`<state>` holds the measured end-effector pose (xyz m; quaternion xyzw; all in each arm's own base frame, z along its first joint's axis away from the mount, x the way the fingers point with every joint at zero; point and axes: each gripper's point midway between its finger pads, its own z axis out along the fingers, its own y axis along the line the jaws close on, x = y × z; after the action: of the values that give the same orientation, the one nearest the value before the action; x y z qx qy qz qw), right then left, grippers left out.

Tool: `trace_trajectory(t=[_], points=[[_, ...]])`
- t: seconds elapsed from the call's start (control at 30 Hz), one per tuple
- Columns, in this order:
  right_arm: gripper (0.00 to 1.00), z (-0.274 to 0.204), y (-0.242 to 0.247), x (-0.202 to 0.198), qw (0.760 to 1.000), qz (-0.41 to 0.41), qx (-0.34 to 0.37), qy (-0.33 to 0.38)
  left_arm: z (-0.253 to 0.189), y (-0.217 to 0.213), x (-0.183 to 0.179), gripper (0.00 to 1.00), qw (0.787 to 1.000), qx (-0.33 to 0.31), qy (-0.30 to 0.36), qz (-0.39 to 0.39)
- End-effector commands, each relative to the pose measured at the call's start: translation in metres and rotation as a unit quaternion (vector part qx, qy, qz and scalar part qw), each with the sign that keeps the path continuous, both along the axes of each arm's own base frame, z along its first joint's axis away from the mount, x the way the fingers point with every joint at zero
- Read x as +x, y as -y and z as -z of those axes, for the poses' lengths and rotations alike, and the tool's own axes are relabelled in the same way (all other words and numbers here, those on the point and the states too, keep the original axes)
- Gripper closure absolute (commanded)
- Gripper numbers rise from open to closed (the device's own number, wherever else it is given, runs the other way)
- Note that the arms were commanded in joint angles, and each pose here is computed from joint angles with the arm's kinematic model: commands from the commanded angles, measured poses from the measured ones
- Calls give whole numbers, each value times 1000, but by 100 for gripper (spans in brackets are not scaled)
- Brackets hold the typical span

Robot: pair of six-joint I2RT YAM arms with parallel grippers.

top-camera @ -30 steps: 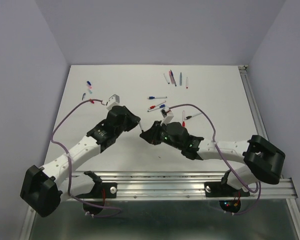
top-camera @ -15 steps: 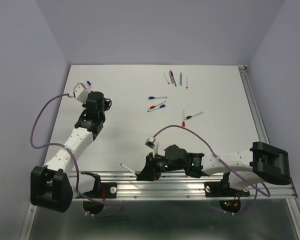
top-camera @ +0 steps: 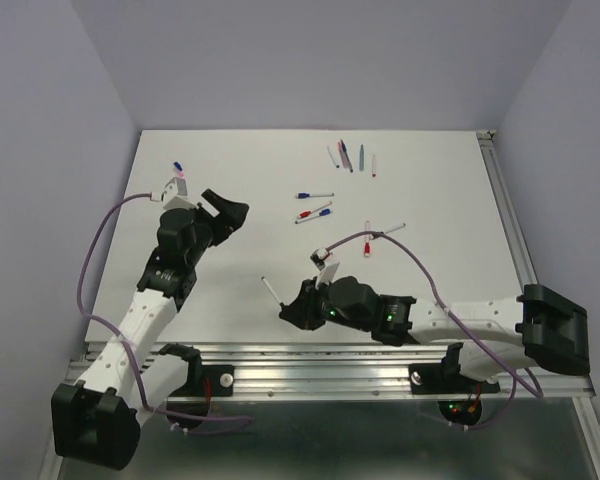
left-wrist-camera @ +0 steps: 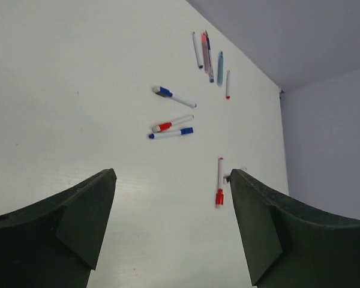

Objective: Open the pen caps

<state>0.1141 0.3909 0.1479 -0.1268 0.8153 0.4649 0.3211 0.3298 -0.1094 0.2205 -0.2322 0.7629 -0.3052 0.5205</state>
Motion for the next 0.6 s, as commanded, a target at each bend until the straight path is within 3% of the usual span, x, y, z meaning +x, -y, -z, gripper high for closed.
trace_trajectory(t=[0.0,0.23,0.43,0.57], points=[[99,-49,0,52,993,92,41,56,-5,33,-38,11,993,-46,23,108],[99,-82,-9,75,987,103,86,90,-4,63,-85,11,977,-125,32,172],[99,-98,-22,78,985,92,108,94,-12,71,-95,12,971,-136,47,190],[99,-107,-30,80,984,83,122,99,-9,78,-96,20,970,-136,39,198]])
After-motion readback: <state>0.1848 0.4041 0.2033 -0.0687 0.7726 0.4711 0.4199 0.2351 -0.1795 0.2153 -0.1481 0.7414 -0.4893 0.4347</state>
